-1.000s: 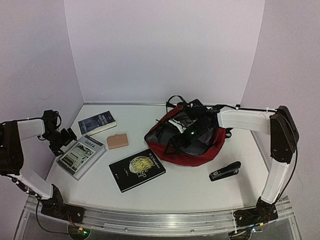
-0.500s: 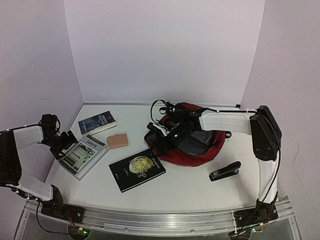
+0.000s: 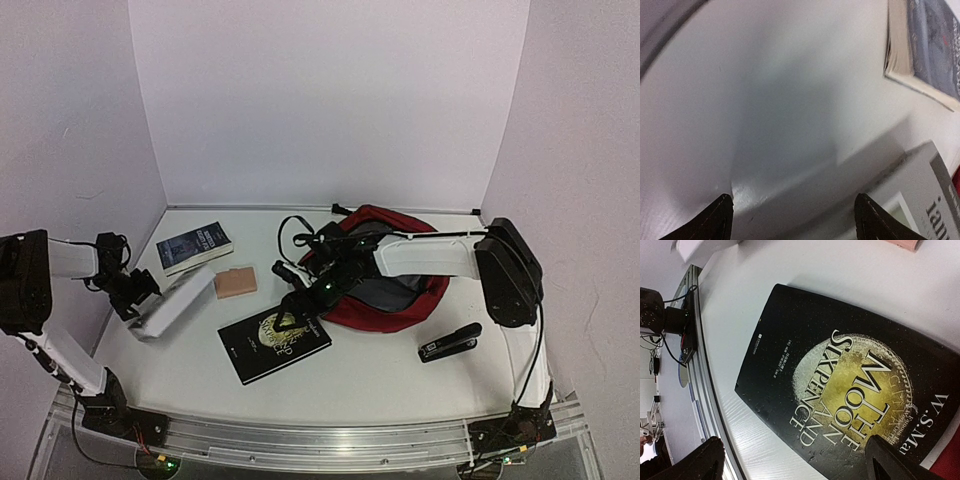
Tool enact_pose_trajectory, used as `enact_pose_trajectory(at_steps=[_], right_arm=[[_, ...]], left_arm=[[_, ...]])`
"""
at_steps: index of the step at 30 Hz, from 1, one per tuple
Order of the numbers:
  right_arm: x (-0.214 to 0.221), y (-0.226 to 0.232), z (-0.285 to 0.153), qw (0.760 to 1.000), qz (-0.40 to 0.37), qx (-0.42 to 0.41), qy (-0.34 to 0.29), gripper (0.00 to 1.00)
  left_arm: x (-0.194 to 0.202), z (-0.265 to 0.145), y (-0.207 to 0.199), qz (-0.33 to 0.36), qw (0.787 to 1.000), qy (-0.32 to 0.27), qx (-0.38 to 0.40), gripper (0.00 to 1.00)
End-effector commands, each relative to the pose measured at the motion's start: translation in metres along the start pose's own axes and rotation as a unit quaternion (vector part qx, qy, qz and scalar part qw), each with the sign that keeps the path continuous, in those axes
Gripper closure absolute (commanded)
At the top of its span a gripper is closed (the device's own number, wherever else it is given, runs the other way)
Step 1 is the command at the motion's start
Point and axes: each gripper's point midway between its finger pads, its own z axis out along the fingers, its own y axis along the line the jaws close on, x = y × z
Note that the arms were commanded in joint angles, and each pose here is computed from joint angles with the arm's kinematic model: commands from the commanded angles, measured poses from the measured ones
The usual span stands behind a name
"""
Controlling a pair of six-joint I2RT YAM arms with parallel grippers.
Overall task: Pack the student bag
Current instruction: Pick up the book from the center of the board.
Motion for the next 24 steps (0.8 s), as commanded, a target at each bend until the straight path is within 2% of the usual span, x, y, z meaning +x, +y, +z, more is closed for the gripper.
enact_pose_trajectory(at_steps=[1,8,19,24], right_arm=[[-0.029,0.009,0.003,0.999,-0.004,-0.005,-0.036,0.03],[-0.038,0.009,0.02,0.999,0.02,-0.023,-0.038,0.02],[-0.019,0.01,0.036,0.993,0.092,-0.061,-0.028,0.02],[-0.018,0.023,0.056,0.988,0.126,-0.088,-0.025,0.02]], left_arm=[[0.03,-0.01,-0.014,0.02,0.999,0.028,0.028,0.2],[0.056,-0.016,-0.042,0.046,0.996,0.054,0.052,0.28],[0.105,-0.035,-0.061,0.03,0.984,0.091,0.149,0.29],[0.116,-0.041,-0.06,0.031,0.981,0.098,0.164,0.27]])
